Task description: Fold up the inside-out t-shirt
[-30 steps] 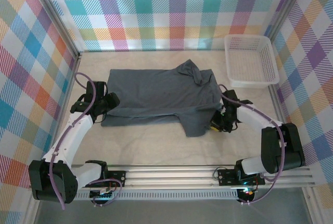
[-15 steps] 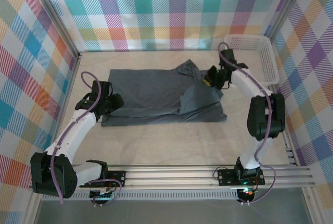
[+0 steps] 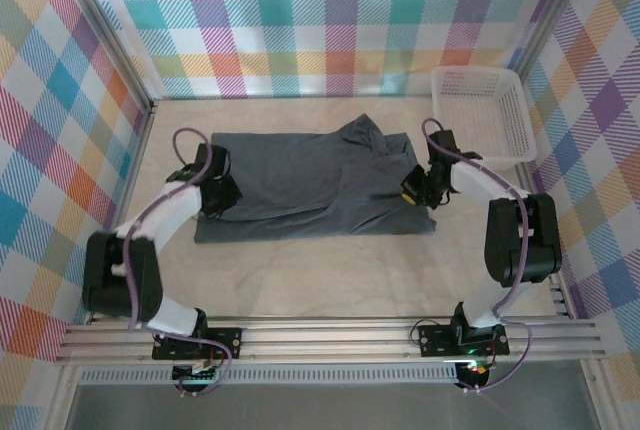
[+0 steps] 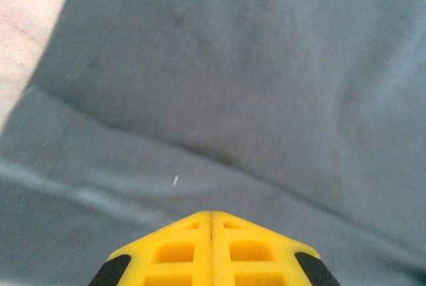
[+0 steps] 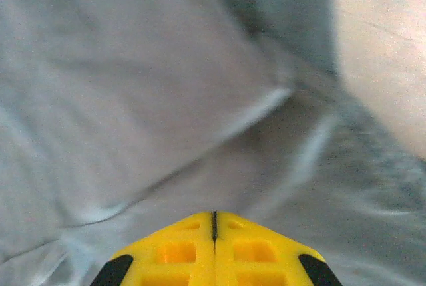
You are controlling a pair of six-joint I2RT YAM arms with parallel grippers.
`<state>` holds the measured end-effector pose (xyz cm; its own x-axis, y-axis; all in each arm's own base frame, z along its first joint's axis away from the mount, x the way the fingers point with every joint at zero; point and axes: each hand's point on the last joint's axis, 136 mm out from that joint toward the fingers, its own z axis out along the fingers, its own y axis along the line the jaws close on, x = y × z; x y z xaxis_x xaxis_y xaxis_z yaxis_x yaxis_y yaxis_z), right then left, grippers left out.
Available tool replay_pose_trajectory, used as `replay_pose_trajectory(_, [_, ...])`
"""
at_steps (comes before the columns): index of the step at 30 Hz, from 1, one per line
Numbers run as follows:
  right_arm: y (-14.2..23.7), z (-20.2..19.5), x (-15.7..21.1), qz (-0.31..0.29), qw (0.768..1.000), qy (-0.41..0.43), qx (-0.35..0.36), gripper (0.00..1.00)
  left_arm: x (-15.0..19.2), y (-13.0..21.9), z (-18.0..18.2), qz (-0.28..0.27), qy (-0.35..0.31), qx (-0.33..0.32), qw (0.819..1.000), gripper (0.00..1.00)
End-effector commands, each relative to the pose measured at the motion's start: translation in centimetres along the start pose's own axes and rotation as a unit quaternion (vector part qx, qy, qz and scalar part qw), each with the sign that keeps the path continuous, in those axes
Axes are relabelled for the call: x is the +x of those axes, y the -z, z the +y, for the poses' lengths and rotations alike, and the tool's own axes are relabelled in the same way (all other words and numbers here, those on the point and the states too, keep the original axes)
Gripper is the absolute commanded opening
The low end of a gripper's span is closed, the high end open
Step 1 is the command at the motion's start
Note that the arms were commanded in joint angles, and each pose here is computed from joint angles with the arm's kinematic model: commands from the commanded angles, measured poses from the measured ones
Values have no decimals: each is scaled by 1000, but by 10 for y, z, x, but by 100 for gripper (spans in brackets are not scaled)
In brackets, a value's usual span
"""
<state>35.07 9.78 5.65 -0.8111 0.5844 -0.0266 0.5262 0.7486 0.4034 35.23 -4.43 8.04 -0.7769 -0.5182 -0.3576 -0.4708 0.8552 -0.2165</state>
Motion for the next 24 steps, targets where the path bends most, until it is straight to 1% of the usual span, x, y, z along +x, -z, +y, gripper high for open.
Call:
replay_pose_trajectory(1, [-16,-31,-1,-5,998,-7,58,0,-6,-31,1,23,12,-48,998,0])
replay_pose_trajectory(4, [-25,-46,8,20,996,-10,88,0,9,-59,18,71,34,-96,992,0])
replay_pose_trajectory(6, [-28,-57,16,37,993,-10,109,0,24,-64,32,92,50,-114,988,0])
replay_pose_trajectory(8, [-26,-67,26,52,991,-9,126,0,43,-61,45,110,66,-119,985,0])
replay_pose_trajectory(9, [-24,-74,33,61,989,-10,133,0,55,-57,49,118,71,-112,984,0])
replay_pose_trajectory(11, [-19,-80,50,77,989,-12,124,0,80,-47,61,128,79,-98,984,0])
replay_pose_trajectory(13, [-12,-93,69,90,988,-18,126,0,106,-33,79,133,92,-98,982,0])
replay_pose_trajectory(16, [-1,-116,96,97,985,-27,137,0,137,-10,102,136,110,-98,980,0])
replay_pose_trajectory(18, [5,-126,108,102,984,-28,141,2,147,2,106,127,117,-83,981,0])
replay_pose_trajectory(20, [15,-114,108,101,988,-10,114,5,141,14,96,108,112,-47,987,0])
replay_pose_trajectory(22, [33,-83,94,72,994,32,73,11,118,31,81,67,92,-13,993,2])
replay_pose_trajectory(23, [42,-64,84,50,996,58,47,14,105,38,71,47,80,4,996,12])
replay_pose_trajectory(24, [49,-40,72,24,995,95,16,19,90,47,57,26,64,33,997,25])
